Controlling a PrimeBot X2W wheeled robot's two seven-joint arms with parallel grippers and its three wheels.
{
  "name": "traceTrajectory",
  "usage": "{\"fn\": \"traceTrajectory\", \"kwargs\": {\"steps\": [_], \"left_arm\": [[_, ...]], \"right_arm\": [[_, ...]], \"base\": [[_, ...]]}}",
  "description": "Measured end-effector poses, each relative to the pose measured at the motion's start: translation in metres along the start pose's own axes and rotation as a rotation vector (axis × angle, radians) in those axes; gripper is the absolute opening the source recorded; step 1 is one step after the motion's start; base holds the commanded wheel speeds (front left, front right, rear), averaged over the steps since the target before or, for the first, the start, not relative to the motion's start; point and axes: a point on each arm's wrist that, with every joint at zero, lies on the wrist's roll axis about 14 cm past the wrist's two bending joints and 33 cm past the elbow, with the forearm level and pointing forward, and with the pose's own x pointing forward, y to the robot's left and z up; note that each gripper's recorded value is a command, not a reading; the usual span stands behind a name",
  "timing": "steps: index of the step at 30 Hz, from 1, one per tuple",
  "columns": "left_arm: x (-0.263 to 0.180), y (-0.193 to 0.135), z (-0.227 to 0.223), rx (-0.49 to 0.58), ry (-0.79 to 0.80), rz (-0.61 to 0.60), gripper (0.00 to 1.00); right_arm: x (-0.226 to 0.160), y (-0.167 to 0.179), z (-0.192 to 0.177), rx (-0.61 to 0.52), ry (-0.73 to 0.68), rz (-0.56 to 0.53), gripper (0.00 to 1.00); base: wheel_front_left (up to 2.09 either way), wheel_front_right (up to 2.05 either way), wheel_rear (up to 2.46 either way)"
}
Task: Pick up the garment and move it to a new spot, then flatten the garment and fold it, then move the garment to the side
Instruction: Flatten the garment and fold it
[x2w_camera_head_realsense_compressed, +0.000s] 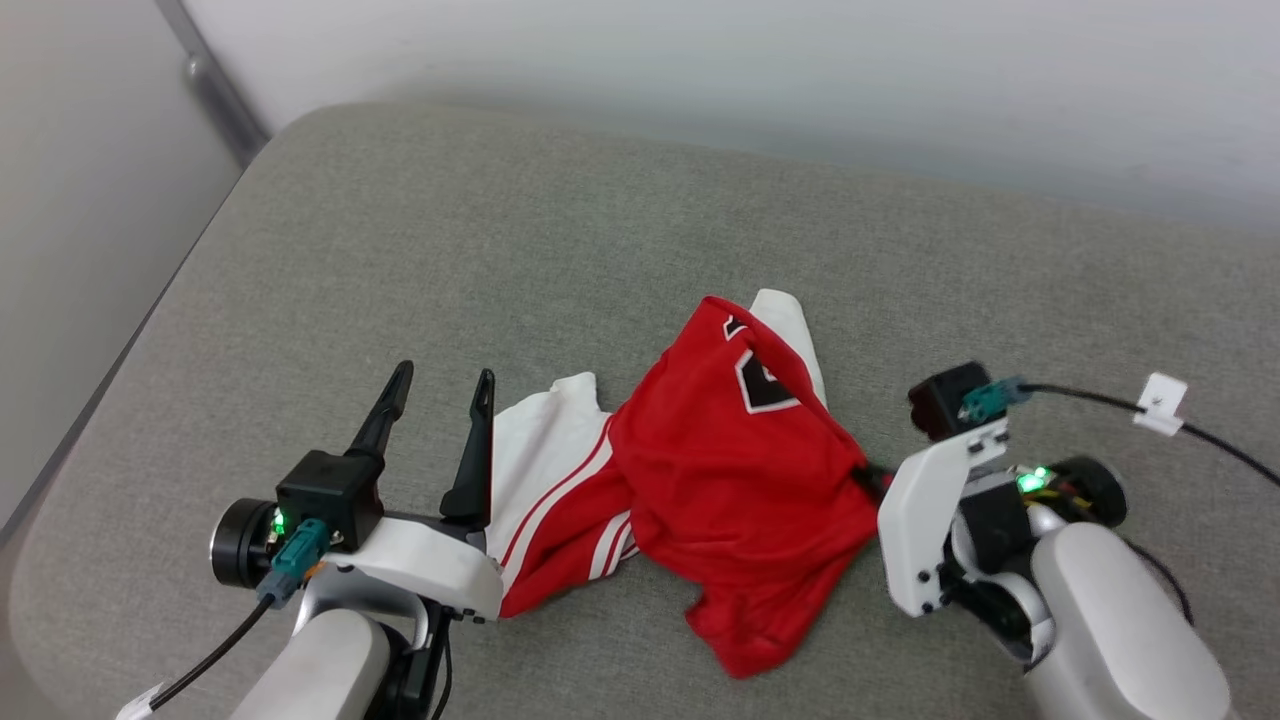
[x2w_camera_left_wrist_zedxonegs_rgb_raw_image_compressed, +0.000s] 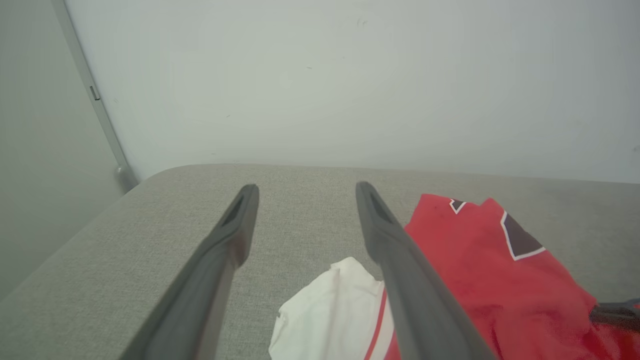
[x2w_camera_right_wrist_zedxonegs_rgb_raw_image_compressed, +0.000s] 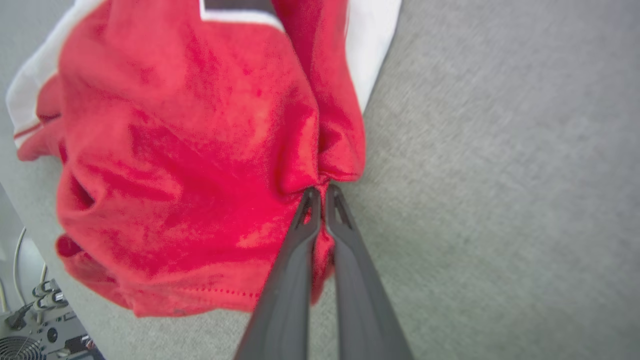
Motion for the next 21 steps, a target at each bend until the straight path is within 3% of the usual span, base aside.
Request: {"fn": "traceTrajectory", "kwargs": {"steps": [4,8,13,16,21], "left_arm": [[-0.005,-0.004,-0.004,0.001,0.009,-0.012,1.0],[-0.01,-0.012,-0.006,0.001,0.013,-0.036,1.0],[-0.014,-0.022,-0.005,0.0,0.017,-0.064,1.0],[-0.016,-0.027,-0.004,0.003,0.019,-0.082,1.0],[-0.016,-0.035,-0.001,0.005,0.015,-0.109,1.0]], "right_arm": [[-0.038,-0.027,0.05,-0.008,-0.217,-0.097,0.0],[-0.084,-0.058,0.041,0.043,-0.285,-0.23,0.0],[-0.14,-0.087,-0.021,0.193,-0.247,-0.407,0.0],[-0.167,-0.096,-0.08,0.301,-0.145,-0.496,0.0],[-0.184,-0.086,-0.174,0.497,0.029,-0.522,0.0]], "base": [[0.0,0.0,0.0],[0.0,0.0,0.0],[0.0,0.0,0.0],[0.0,0.0,0.0],[0.0,0.0,0.0]]}}
